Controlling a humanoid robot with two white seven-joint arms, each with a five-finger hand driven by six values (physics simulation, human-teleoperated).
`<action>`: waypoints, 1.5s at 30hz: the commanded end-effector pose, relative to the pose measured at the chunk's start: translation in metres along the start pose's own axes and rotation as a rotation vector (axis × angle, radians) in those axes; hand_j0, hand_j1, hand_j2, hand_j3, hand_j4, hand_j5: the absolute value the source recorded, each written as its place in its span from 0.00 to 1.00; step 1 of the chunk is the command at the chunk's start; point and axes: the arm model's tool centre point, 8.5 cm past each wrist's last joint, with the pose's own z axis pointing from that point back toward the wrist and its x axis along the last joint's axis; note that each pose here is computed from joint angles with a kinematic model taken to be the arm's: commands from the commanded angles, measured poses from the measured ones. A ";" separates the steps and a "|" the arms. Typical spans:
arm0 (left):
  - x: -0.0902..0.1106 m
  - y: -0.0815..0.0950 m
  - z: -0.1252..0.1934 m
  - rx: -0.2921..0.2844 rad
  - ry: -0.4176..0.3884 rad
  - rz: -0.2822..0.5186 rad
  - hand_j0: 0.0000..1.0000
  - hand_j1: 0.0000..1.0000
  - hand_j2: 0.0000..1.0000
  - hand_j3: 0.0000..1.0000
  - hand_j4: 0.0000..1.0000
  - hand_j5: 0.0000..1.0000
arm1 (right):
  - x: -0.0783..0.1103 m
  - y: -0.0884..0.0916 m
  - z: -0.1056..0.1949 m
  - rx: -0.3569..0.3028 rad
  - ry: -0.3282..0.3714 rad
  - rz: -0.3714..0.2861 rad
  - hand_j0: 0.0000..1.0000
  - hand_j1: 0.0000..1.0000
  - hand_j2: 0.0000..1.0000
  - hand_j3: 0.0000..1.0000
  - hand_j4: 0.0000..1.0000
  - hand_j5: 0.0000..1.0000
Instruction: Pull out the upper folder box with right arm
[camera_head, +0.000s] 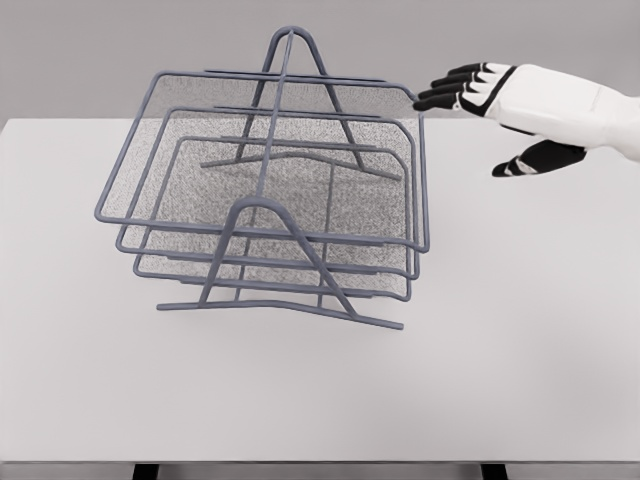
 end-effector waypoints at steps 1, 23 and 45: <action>0.000 0.000 0.000 -0.001 0.000 0.000 1.00 1.00 1.00 1.00 1.00 1.00 | 0.000 -0.003 0.003 -0.001 0.004 0.000 1.00 1.00 1.00 1.00 1.00 1.00; 0.000 0.000 0.000 0.000 0.000 0.000 1.00 1.00 1.00 1.00 1.00 1.00 | -0.025 0.096 -0.018 0.217 -0.007 -0.039 1.00 1.00 1.00 1.00 1.00 1.00; 0.000 0.000 0.000 -0.001 0.000 0.000 1.00 1.00 1.00 1.00 1.00 1.00 | -0.032 0.051 0.036 0.143 0.070 -0.006 1.00 1.00 1.00 1.00 1.00 1.00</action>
